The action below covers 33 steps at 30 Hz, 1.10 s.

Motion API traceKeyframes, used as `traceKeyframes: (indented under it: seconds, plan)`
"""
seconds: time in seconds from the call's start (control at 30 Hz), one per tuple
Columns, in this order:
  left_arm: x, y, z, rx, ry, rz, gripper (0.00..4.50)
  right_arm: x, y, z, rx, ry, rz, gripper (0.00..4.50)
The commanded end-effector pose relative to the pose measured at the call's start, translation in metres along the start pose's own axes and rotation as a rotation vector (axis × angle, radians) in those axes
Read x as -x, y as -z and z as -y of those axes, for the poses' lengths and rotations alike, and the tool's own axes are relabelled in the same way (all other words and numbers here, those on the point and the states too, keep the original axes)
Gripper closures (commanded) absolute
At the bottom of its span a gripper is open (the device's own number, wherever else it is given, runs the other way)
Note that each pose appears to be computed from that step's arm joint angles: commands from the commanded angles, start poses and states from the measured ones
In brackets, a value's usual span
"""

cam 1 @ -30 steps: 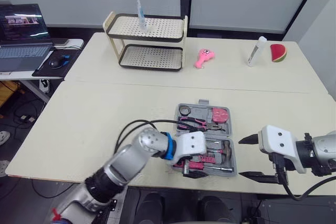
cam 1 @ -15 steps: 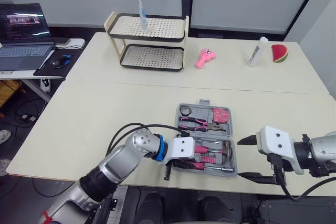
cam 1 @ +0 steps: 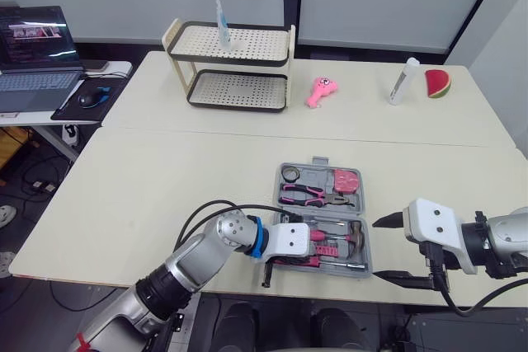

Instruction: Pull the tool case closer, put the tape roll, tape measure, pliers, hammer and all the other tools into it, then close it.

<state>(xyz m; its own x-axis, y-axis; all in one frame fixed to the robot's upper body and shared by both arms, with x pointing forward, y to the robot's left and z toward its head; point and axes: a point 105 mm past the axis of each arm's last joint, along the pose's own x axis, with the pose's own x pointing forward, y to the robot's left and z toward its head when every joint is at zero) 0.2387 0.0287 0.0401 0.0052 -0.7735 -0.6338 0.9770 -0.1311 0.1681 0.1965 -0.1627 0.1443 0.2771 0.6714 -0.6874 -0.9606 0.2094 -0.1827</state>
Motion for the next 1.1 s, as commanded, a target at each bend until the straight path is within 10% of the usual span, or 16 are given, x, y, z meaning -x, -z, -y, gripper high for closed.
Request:
traceKeyframes:
  seconds: [0.03, 0.23, 0.43, 1.1]
  plan:
    - [0.018, -0.009, -0.008, 0.045, -0.061, 0.088, 4.47, 0.004, -0.009, 0.005, 0.05, 0.038, 0.031, 0.0]
    - [0.086, -0.015, -0.043, 0.08, -0.305, 0.216, 4.47, 0.009, 0.003, 0.041, 0.036, 0.239, 0.072, 0.0]
    - [0.114, 0.03, -0.066, 0.122, -0.458, 0.166, 4.5, -0.001, 0.032, 0.065, 0.026, 0.308, 0.022, 1.69]
    - [0.059, 0.062, -0.082, 0.091, -0.43, 0.122, 4.5, -0.063, 0.086, 0.083, 0.029, 0.301, -0.121, 4.49]
